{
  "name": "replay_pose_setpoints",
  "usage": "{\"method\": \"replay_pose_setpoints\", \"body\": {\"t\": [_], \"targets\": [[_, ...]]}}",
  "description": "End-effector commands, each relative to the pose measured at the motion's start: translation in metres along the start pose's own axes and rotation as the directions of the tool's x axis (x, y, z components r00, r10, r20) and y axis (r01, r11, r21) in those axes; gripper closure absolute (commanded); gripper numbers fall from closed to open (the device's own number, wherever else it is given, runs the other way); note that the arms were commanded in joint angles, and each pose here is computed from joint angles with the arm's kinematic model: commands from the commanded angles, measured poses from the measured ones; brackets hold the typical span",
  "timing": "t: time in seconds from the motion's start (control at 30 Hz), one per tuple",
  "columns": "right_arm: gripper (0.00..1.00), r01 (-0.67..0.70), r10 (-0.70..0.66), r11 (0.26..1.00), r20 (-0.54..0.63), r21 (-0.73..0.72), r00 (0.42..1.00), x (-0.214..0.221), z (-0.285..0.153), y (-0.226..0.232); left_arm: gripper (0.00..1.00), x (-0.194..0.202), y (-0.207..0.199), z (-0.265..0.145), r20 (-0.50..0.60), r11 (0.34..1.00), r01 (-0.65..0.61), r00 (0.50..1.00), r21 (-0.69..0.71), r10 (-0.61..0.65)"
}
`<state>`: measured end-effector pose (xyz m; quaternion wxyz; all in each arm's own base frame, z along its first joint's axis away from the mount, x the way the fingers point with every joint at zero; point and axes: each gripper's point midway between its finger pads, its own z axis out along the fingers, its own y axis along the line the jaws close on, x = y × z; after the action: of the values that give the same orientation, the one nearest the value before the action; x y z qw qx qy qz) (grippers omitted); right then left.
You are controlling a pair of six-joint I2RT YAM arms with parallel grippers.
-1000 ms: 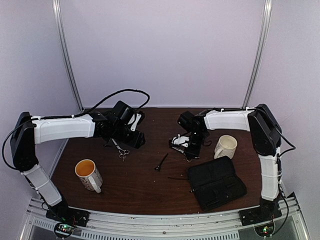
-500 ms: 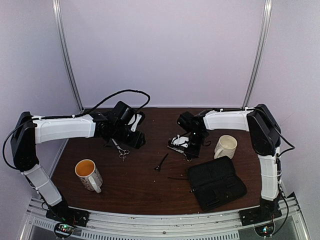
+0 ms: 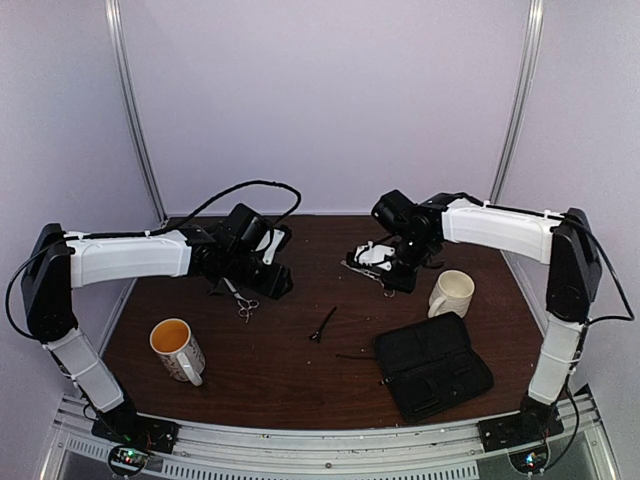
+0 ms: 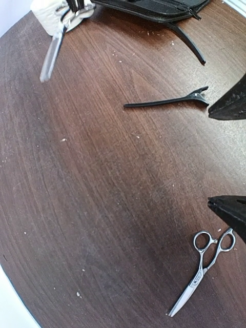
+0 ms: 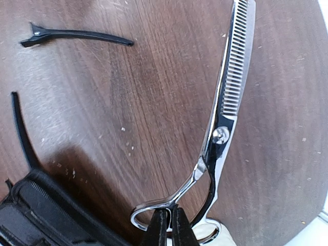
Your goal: Sort the hair-cutting tools
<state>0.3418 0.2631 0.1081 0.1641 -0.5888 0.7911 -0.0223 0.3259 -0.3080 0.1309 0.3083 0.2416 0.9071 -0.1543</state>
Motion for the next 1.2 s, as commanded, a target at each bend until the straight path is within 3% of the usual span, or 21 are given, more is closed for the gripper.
{"method": "replay_pose_setpoints", "body": {"t": [0.0,0.33,0.63,0.83,1.17], "targets": [[1.0,0.053,-0.053,0.999,-0.008,0.007,0.999,0.024,-0.025,0.012,0.47,-0.012,-0.023,-0.007,0.053,0.995,-0.035,0.998,0.088,0.03],[1.0,0.206,-0.202,0.977,-0.07,0.058,0.977,0.139,-0.058,0.058,0.46,-0.015,-0.121,0.001,0.049,0.904,-0.194,0.981,0.382,0.189],[1.0,0.372,-0.354,0.924,-0.17,0.086,0.92,0.226,-0.069,0.09,0.46,-0.013,-0.178,0.025,-0.02,0.824,-0.127,0.986,0.553,0.165],[1.0,0.488,-0.462,0.871,-0.238,0.063,0.855,0.249,-0.054,0.091,0.48,-0.003,-0.203,0.04,-0.071,0.755,-0.082,0.983,0.65,0.167],[1.0,0.551,-0.527,0.834,-0.294,0.0,0.797,0.253,-0.032,0.072,0.48,0.003,-0.219,0.063,-0.107,0.724,-0.057,0.978,0.687,0.178]]}}
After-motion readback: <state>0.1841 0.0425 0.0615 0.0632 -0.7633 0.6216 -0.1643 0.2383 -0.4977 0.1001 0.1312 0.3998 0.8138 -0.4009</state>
